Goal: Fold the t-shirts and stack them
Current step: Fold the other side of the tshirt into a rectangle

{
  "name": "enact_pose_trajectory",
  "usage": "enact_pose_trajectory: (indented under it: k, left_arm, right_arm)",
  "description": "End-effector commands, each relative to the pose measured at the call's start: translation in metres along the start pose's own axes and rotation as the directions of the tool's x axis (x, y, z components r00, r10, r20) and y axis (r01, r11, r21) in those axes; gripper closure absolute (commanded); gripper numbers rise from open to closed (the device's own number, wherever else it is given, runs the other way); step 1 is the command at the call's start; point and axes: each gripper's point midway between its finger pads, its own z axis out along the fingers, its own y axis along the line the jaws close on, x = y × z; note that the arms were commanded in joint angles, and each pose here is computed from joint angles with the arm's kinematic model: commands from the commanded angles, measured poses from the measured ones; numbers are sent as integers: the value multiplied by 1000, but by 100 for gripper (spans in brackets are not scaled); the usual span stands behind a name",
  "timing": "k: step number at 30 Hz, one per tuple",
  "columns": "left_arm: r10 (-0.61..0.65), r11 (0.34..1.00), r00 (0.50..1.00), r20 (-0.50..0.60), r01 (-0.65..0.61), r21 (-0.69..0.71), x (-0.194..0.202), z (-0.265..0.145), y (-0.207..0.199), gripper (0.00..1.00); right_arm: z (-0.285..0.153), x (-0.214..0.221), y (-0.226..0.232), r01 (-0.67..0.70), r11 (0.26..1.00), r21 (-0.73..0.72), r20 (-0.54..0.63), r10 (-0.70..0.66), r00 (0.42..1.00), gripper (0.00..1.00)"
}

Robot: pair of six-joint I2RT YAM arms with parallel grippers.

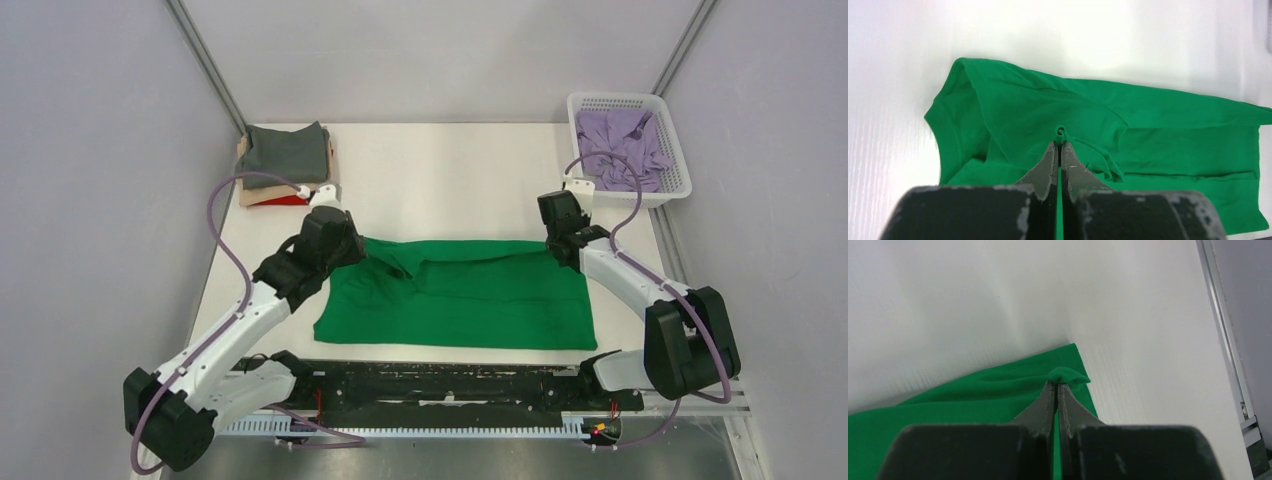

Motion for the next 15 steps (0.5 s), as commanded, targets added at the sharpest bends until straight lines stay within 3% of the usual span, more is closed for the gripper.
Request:
enact_pose_trajectory:
  k: [1,9,15]
  left_arm:
    - [-70,997,998,7,70,-24,5,-18,10,98]
    - [-115,993,988,-105,116,3,50,-26,18,98]
    - [-191,980,948,-256,197,-1,101,-31,24,93]
  right_arm:
    - [-8,-4,-8,10,1000,15,21,-10,1000,100]
    - [-9,17,-9,24,1000,-1,-10,-24,1000,97]
    - [-9,45,-21,18,999,34,-61,-16,998,87]
